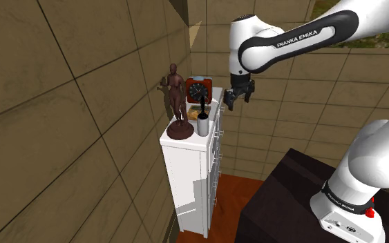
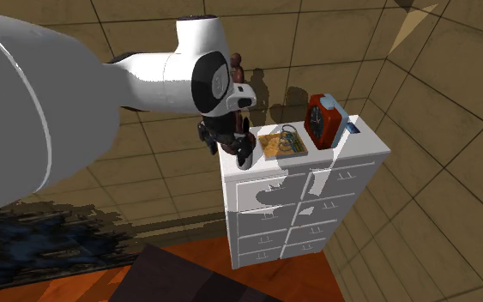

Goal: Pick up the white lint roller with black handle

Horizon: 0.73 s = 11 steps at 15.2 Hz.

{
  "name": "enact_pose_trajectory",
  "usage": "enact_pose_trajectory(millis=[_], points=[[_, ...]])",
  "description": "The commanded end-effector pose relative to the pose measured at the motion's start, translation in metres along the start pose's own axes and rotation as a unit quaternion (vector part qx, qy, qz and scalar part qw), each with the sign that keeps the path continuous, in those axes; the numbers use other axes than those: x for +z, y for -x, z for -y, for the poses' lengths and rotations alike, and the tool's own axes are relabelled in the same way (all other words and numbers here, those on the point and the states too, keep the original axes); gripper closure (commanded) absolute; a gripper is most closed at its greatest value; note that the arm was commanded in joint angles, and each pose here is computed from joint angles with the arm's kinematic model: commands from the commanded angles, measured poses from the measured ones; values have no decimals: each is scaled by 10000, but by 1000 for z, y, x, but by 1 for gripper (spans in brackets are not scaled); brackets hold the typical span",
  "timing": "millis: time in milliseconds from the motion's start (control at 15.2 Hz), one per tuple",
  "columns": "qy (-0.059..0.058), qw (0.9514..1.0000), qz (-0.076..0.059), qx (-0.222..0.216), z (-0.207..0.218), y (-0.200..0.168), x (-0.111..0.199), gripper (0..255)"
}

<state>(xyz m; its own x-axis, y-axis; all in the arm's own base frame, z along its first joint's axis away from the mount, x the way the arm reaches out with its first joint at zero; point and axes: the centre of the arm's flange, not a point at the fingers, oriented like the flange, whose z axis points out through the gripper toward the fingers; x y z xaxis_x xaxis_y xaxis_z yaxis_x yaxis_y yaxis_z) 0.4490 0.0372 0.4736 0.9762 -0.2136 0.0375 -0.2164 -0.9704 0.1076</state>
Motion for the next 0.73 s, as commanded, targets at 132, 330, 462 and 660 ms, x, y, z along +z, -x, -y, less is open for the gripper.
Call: enact_pose_trajectory(millis=[132,330,462,660], points=[[105,9997,-104,171,27,-37,28,0],[188,9992,-177,296,46,-65,48,0],[243,9987,-226,380,58,-84,61,0],[325,9977,-299,505,75,-113,81,0]])
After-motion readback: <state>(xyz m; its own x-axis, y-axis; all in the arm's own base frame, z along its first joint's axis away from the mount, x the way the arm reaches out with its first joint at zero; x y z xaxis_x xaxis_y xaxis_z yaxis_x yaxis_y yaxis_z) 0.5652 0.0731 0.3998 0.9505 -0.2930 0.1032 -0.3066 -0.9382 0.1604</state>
